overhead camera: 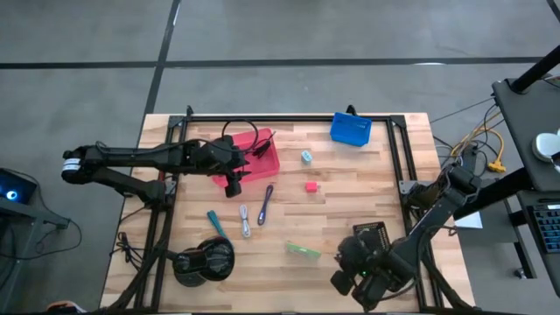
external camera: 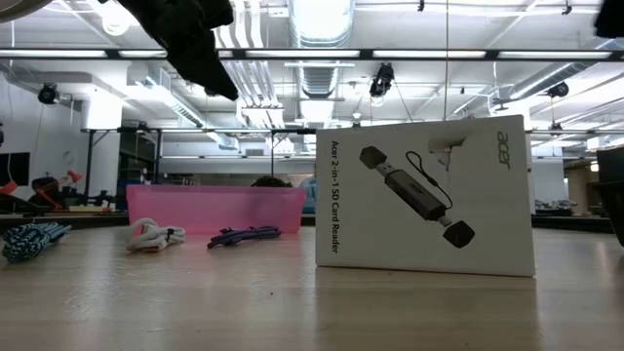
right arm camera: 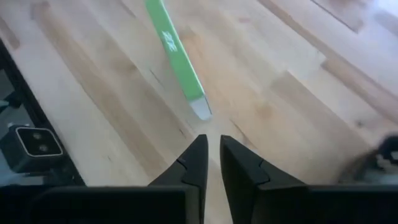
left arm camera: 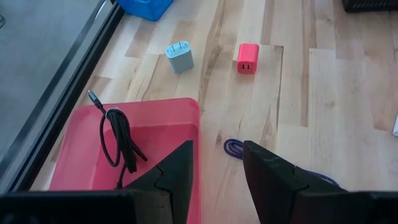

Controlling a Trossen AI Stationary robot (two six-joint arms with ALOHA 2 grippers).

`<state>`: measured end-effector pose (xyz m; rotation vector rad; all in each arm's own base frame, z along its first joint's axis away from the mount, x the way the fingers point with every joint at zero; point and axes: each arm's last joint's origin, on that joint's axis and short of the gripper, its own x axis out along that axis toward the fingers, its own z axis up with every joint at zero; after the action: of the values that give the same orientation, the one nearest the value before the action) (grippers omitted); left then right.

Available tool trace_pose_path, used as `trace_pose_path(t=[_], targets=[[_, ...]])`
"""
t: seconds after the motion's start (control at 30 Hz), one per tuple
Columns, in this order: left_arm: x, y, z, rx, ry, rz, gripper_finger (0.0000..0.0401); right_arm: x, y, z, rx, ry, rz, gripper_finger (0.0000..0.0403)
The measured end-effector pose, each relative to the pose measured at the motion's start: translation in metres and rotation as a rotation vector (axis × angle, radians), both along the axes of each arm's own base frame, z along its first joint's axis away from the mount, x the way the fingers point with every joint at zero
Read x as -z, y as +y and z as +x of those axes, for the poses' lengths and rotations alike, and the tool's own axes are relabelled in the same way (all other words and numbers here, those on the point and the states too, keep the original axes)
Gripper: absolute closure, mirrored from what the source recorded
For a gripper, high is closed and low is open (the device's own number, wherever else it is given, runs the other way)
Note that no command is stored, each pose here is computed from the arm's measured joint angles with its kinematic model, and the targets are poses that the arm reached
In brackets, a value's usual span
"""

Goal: Pick and place items into bin
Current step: Put the usb box into the black bin

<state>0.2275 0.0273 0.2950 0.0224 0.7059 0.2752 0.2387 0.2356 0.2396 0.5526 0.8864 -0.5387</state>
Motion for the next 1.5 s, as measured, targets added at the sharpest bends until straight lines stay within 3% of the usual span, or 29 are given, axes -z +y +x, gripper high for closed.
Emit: trace_pose_path(t=[0.33, 0.63, 0.87, 1.0, 1.5], targets=[[0.000, 0.000, 0.000, 0.000, -0.001, 0.000, 0.0277, -0.001, -0.015, 0.021, -0.107, 0.007, -0.079, 0.0281], [0.000, 0.000, 0.000, 0.000, 0.000, 0.000, 0.0277, -0.004, -0.018, 0.041, -0.293, -0.072, -0.145, 0.0215], [0.000, 0.000, 0.000, 0.000, -0.001, 0.000, 0.0277, 0.001, -0.022, 0.047, -0.434, -0.067, -0.251, 0.0207], [0.000, 0.000, 0.000, 0.000, -0.001, 0.000, 0.0277, 0.008, -0.028, 0.048, -0.440, -0.046, -0.270, 0.0207], [0.000, 0.000, 0.000, 0.000, -0.001, 0.000, 0.0277, 0.040, -0.038, 0.049, -0.459, -0.057, -0.185, 0.0206]])
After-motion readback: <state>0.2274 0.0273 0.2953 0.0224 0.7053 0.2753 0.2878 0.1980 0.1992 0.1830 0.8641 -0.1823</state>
